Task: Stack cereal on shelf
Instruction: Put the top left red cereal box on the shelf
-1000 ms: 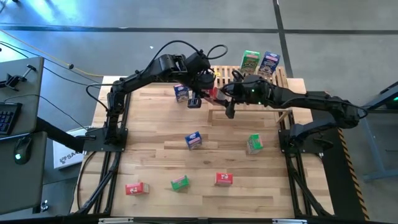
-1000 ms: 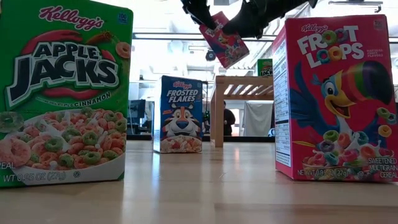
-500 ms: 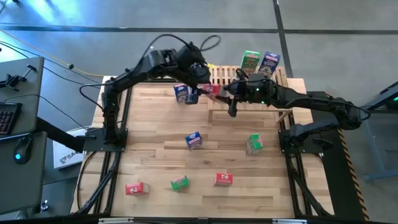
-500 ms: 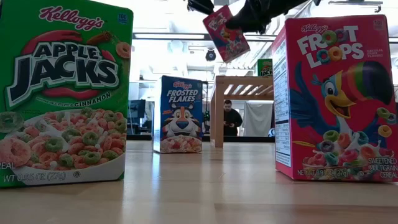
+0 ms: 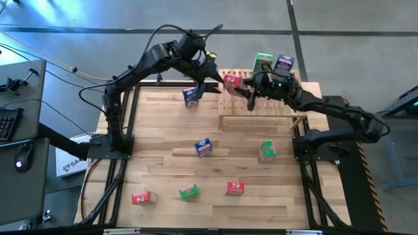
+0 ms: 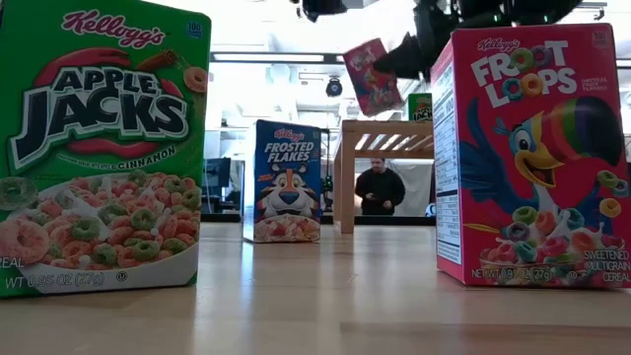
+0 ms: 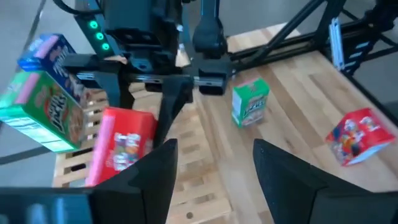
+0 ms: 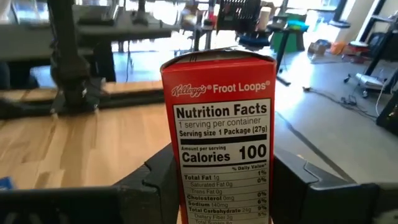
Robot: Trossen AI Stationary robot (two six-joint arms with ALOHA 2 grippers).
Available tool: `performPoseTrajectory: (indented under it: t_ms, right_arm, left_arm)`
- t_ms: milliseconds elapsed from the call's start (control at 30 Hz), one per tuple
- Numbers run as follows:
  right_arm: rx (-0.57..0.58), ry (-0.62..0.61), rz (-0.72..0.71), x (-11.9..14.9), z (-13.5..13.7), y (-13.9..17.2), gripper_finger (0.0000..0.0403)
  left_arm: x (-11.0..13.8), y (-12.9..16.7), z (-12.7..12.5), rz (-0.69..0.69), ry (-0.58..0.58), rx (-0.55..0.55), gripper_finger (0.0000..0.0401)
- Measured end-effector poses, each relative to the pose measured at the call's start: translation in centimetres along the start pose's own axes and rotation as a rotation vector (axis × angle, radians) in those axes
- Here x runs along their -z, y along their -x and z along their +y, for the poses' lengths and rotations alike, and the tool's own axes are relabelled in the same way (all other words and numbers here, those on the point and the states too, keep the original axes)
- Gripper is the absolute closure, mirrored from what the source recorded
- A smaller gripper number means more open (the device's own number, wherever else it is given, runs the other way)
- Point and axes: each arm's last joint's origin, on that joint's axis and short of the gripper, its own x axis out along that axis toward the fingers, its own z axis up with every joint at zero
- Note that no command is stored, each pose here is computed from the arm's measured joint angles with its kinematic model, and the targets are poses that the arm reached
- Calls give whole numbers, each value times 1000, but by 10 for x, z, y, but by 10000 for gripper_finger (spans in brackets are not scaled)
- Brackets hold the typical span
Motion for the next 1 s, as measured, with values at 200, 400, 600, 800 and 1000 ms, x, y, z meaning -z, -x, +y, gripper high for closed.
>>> performPoseTrajectory:
  t_ms: [200,400,600,800,1000]
  right_arm:
    - [51,-56,-24,25,-18,3,244]
    - [40,-94,0,34,-26,1,244]
    - [72,-115,61,43,-28,-3,228]
    - [107,-94,94,46,-29,-2,175]
    - [165,-61,92,43,-29,-1,151]
  left_arm:
    - [19,-28,14,-21,-15,-49,230]
    - [33,-55,24,-120,-32,-109,266]
    - [39,-66,29,-189,-30,-144,285]
    - [44,-76,28,-259,-17,-171,299]
    - [56,-80,21,-366,-29,-319,313]
